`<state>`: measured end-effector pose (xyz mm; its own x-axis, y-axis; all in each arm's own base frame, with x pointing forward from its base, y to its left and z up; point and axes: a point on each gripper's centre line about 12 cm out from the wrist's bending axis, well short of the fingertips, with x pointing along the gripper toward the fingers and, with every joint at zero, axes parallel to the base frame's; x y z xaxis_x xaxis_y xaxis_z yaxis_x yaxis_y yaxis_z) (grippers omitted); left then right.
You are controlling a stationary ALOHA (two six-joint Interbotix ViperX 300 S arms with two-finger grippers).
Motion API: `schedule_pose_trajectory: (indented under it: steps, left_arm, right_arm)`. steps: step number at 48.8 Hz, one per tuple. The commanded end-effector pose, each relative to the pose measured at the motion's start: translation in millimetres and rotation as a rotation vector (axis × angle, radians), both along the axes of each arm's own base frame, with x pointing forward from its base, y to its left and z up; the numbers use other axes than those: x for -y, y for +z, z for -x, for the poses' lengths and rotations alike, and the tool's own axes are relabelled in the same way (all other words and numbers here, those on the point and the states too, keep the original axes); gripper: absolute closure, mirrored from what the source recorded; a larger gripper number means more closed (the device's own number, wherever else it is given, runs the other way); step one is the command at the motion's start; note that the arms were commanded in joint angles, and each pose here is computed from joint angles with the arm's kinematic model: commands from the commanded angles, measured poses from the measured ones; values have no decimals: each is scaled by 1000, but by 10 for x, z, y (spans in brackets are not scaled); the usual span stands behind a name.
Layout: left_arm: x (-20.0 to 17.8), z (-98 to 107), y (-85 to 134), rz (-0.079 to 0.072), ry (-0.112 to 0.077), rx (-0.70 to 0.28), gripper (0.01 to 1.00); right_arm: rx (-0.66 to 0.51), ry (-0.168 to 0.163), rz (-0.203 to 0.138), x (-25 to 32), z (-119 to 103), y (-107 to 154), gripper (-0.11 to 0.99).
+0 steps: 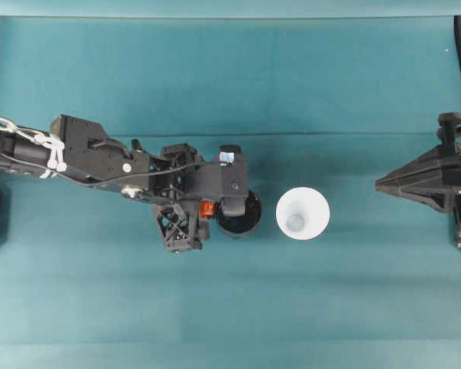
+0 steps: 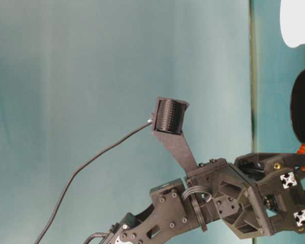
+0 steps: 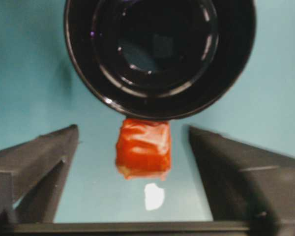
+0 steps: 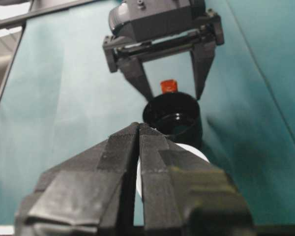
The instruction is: Put the paper cup into the moved red handle cup holder.
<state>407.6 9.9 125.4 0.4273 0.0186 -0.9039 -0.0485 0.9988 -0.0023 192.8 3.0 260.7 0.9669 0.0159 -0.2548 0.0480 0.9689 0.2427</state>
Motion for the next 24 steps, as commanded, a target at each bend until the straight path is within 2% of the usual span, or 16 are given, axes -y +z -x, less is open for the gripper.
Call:
schedule_pose_trajectory:
  steps: [1,6,9,18,24]
  left_arm:
    - [24,-33,68,-3,-10,24,30]
    - [23,11,151,-6,-13,29,46]
    - [30,52,271,-7,-18,37,44]
    - [71,360,873,-13,-31,104,45]
    - [77,636,1141,-14,-32,172,46]
  right_arm:
    - [11,-4,-12,2,-24,71,964]
    - [-3,-4,-12,2,-21,60,964]
    - [-9,-2,-12,-2,-19,53,964]
    - [-25,-5,-13,4,-14,35,964]
    - [-51,-12,-13,18,-9,14,963]
